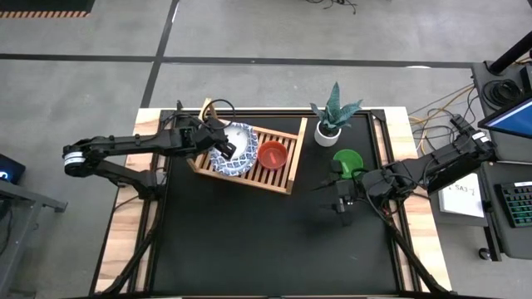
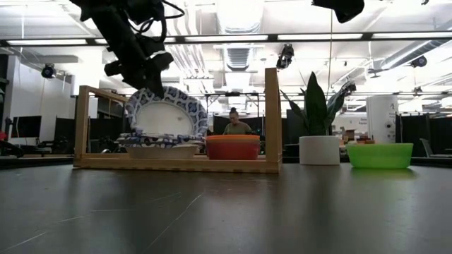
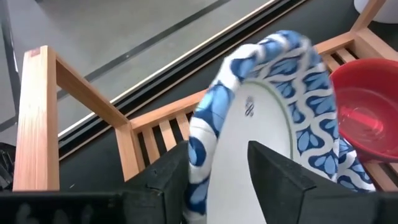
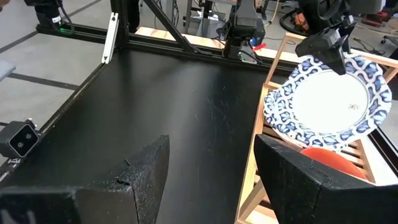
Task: Place and stack bowls onto a shelf
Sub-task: Stack the white patterned bowl on the white patterned bowl on the shelf
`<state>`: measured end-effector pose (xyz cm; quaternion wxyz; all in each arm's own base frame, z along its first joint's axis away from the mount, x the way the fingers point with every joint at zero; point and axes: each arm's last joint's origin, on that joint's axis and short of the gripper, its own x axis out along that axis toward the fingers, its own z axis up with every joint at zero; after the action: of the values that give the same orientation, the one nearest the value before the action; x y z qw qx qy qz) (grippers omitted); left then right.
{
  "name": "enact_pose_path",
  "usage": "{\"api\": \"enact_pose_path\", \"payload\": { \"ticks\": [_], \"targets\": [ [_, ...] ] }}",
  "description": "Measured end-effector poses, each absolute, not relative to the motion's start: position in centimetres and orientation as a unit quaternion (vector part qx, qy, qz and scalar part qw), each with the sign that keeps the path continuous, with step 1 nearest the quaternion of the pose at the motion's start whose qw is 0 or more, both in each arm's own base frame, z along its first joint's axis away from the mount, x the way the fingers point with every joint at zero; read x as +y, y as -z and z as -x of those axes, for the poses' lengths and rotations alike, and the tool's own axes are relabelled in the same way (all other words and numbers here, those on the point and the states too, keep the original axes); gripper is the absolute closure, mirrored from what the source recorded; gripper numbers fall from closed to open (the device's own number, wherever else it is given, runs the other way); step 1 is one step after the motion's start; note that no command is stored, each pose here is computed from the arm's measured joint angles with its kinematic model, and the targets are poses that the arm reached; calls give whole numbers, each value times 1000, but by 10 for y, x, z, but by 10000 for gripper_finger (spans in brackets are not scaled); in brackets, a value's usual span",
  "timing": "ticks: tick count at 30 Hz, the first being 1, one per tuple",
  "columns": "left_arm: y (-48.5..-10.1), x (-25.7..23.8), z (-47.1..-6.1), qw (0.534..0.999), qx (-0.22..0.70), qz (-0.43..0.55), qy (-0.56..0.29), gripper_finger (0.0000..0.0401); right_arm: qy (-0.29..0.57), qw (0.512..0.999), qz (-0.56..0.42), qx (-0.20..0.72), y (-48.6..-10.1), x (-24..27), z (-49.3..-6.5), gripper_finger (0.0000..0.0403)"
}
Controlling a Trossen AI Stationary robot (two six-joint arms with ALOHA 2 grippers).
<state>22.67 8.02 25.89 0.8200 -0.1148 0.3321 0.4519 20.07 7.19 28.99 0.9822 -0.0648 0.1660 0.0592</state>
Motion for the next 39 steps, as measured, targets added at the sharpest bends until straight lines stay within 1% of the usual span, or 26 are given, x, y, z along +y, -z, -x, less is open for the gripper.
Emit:
{"api": "enact_pose_path", "payload": {
  "ticks": [9, 16, 19, 23, 26, 31, 35, 39],
  "targets": [
    [-263, 79, -223, 823, 326, 115, -451, 217, -58, 982, 61, 168, -290, 72, -201, 179],
    [-273, 78, -217, 830, 305, 119, -451, 211, -56, 982, 62, 168, -289, 72, -201, 179],
    [-286, 78, -218, 836, 284, 112, -456, 212, -44, 983, 64, 168, -290, 71, -201, 179],
    [-301, 83, -225, 842, 248, 70, -473, 224, -41, 983, 68, 167, -290, 71, -201, 179],
    [-297, 88, -233, 841, 251, 51, -475, 240, -41, 983, 68, 168, -290, 71, -201, 179],
    [-280, 94, -244, 825, 289, 38, -485, 265, -41, 982, 69, 169, -289, 71, -201, 179],
    [-259, 103, -256, 785, 319, -2, -530, 280, -42, 982, 73, 168, -289, 71, -201, 179],
    [-232, 114, -270, 763, 355, -15, -540, 291, -42, 982, 74, 168, -289, 71, -201, 179]
  ]
}}
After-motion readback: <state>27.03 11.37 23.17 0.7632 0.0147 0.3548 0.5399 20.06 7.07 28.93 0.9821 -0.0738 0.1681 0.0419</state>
